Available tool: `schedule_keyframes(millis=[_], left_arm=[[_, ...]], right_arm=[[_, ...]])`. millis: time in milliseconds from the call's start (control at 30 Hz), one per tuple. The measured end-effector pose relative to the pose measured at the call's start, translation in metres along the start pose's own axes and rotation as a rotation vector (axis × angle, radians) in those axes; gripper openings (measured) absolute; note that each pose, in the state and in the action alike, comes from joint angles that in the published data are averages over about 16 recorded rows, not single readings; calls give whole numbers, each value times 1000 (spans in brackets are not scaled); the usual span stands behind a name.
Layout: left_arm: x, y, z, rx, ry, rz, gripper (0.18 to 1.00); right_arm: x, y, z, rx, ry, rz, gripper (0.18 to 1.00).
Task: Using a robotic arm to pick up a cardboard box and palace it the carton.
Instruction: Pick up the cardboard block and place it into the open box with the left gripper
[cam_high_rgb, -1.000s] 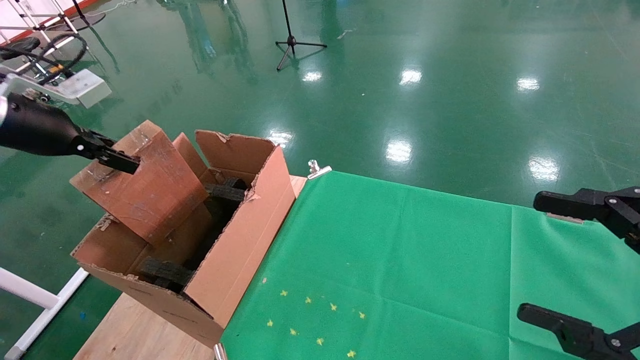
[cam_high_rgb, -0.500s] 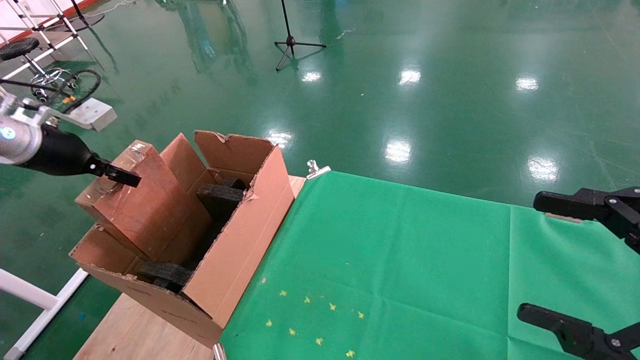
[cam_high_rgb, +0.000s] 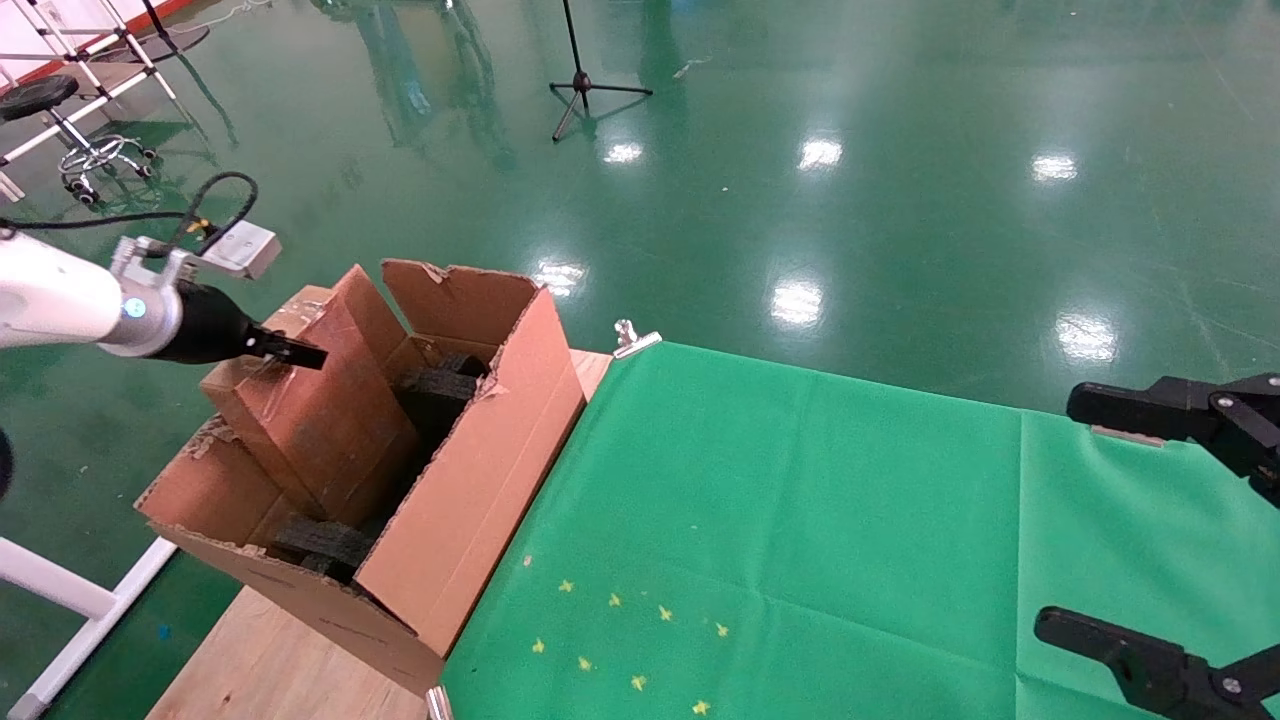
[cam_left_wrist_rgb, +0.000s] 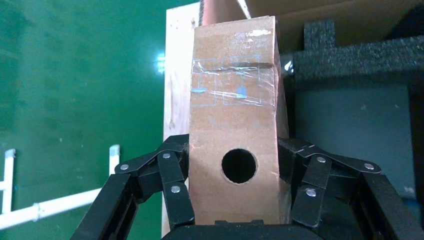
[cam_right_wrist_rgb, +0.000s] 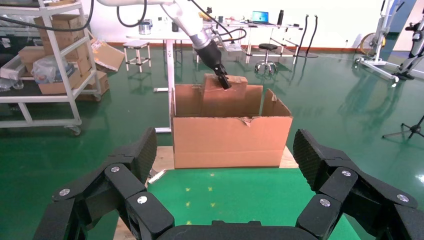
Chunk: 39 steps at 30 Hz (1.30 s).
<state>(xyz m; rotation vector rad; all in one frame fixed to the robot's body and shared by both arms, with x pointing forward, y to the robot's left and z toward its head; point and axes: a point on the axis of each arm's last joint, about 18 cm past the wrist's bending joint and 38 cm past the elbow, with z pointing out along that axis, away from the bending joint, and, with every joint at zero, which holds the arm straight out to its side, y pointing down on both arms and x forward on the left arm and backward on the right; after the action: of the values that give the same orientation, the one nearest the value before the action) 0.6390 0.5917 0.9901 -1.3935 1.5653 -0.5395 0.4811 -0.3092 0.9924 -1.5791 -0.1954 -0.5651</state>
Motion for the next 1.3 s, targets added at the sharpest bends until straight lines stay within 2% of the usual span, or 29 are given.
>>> schedule_keyframes(millis=[200, 667, 1300], left_arm=[[17, 8, 15, -28, 18, 19, 329], [44, 46, 37, -178, 41, 21, 298], [56, 60, 58, -186, -9, 37, 295]], right_arm=[[0, 0, 0, 0, 0, 0, 1001], [0, 0, 0, 0, 0, 0, 1001], [0, 0, 0, 0, 0, 0, 1001]])
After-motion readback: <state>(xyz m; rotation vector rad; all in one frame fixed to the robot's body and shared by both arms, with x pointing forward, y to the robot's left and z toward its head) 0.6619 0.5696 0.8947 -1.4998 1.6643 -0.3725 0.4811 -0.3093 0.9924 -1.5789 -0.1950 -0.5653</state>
